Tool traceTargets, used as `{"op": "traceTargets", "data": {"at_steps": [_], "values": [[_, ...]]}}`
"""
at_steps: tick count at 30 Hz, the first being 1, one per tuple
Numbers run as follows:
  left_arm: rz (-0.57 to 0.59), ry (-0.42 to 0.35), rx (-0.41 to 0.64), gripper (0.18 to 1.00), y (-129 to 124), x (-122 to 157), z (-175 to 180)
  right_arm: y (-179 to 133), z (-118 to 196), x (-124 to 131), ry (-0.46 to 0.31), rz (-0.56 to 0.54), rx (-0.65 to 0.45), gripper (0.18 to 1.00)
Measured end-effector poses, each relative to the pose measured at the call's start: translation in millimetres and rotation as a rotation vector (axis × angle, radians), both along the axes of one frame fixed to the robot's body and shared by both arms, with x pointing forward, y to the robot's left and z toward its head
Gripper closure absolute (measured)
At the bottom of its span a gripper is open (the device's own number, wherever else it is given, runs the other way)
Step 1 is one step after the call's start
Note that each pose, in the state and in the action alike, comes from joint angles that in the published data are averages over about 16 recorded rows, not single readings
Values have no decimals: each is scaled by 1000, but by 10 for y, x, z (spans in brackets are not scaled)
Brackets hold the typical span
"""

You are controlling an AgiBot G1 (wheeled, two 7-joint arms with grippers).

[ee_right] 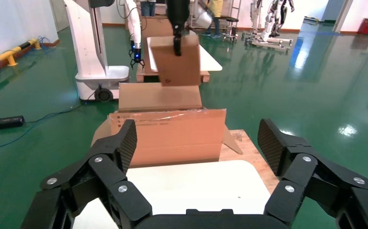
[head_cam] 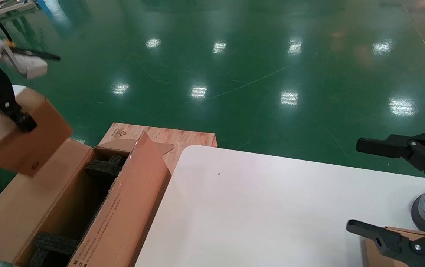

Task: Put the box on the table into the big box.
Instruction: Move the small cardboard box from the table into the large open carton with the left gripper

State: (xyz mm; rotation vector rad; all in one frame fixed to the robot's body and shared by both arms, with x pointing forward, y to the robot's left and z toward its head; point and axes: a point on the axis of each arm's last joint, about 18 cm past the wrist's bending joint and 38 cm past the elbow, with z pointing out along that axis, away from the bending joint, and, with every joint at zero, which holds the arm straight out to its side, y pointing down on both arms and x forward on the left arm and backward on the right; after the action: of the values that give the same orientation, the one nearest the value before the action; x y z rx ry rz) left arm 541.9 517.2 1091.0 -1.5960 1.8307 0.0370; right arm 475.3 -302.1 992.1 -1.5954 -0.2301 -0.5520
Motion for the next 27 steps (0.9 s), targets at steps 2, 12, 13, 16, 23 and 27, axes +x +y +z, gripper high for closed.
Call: {"op": "traceTargets", "data": {"at_steps": [2, 12, 13, 16, 23, 27], "values": [[7, 31, -6, 800, 11, -2, -67, 0, 0, 0, 0, 0, 0, 357], [34, 141, -50, 801, 16, -25, -311, 0, 0, 0, 0, 0, 0, 230], [36, 148, -56, 801, 12, -25, -330, 0, 0, 0, 0, 0, 0, 222], [41, 164, -78, 801, -4, -25, -388, 0, 0, 0, 0, 0, 0, 200], [46, 180, -143, 801, -51, -11, -513, 0, 0, 0, 0, 0, 0, 183], [45, 181, -180, 802, -76, -1, -567, 0, 0, 0, 0, 0, 0, 181]]}}
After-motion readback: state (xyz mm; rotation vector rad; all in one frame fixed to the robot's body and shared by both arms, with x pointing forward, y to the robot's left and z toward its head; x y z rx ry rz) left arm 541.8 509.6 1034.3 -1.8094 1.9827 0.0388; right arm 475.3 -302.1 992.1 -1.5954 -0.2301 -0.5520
